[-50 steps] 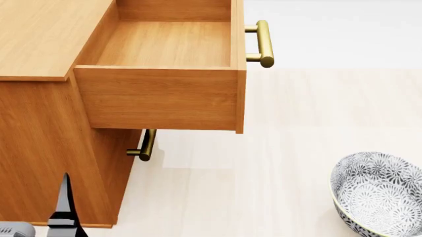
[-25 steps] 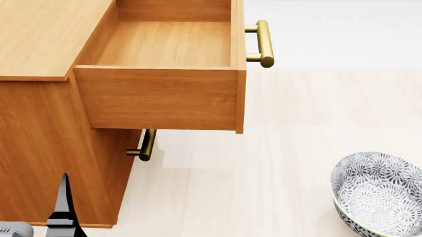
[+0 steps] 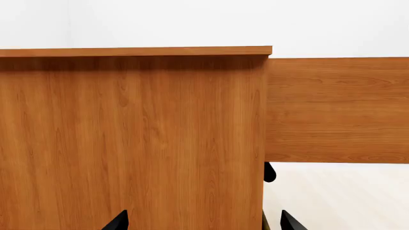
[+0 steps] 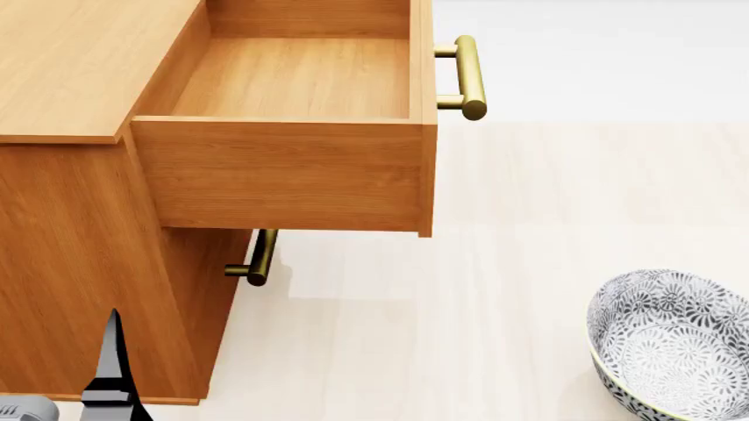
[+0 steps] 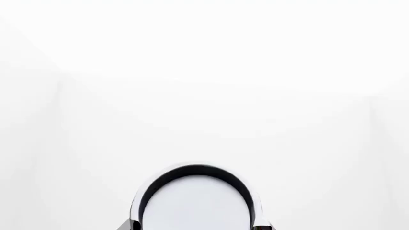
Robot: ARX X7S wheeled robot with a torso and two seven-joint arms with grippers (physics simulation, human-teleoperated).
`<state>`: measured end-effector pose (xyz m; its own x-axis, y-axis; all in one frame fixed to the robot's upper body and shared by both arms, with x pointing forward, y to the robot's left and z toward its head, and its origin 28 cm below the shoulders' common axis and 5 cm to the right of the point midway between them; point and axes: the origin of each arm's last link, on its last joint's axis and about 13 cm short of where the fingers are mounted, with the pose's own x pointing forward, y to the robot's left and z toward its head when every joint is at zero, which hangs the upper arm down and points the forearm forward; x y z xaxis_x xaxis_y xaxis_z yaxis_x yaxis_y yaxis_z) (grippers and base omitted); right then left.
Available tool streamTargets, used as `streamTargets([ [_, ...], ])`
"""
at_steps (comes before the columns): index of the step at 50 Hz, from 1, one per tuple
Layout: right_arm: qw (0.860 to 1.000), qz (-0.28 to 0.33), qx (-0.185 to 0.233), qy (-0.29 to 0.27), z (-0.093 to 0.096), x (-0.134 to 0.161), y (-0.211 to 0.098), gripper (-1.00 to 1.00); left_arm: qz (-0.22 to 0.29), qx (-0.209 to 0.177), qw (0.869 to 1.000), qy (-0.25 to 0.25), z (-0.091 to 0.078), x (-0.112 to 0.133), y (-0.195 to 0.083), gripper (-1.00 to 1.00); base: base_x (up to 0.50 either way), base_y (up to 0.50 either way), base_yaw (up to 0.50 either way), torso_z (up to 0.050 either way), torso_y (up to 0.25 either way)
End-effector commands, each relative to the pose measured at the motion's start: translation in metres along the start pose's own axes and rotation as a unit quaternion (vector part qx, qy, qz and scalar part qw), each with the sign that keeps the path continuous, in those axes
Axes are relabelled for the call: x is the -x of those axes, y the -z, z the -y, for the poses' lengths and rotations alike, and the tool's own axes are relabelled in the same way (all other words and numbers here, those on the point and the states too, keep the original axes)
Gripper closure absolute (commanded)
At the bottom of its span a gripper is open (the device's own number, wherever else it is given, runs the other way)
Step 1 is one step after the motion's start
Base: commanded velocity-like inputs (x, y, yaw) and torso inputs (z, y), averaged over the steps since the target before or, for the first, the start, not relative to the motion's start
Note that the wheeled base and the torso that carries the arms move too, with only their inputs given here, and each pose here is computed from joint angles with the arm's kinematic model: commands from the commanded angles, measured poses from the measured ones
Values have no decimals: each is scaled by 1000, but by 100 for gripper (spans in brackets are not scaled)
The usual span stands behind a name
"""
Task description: Put the ketchup in the top drawer of the cabinet.
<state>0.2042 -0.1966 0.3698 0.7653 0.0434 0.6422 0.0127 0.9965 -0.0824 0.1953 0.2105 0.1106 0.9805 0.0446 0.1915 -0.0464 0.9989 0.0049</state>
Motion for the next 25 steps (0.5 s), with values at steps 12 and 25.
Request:
streamTargets([
  [12, 997, 56, -37, -25, -32, -61, -1, 100, 0, 0, 1000, 1, 1, 0, 0, -100, 0, 0, 0, 0, 0],
  [25, 994, 67, -71, -47, -56, -91, 8, 100, 0, 3, 1000, 3, 2, -1, 0, -100, 0, 0, 0, 0, 1],
])
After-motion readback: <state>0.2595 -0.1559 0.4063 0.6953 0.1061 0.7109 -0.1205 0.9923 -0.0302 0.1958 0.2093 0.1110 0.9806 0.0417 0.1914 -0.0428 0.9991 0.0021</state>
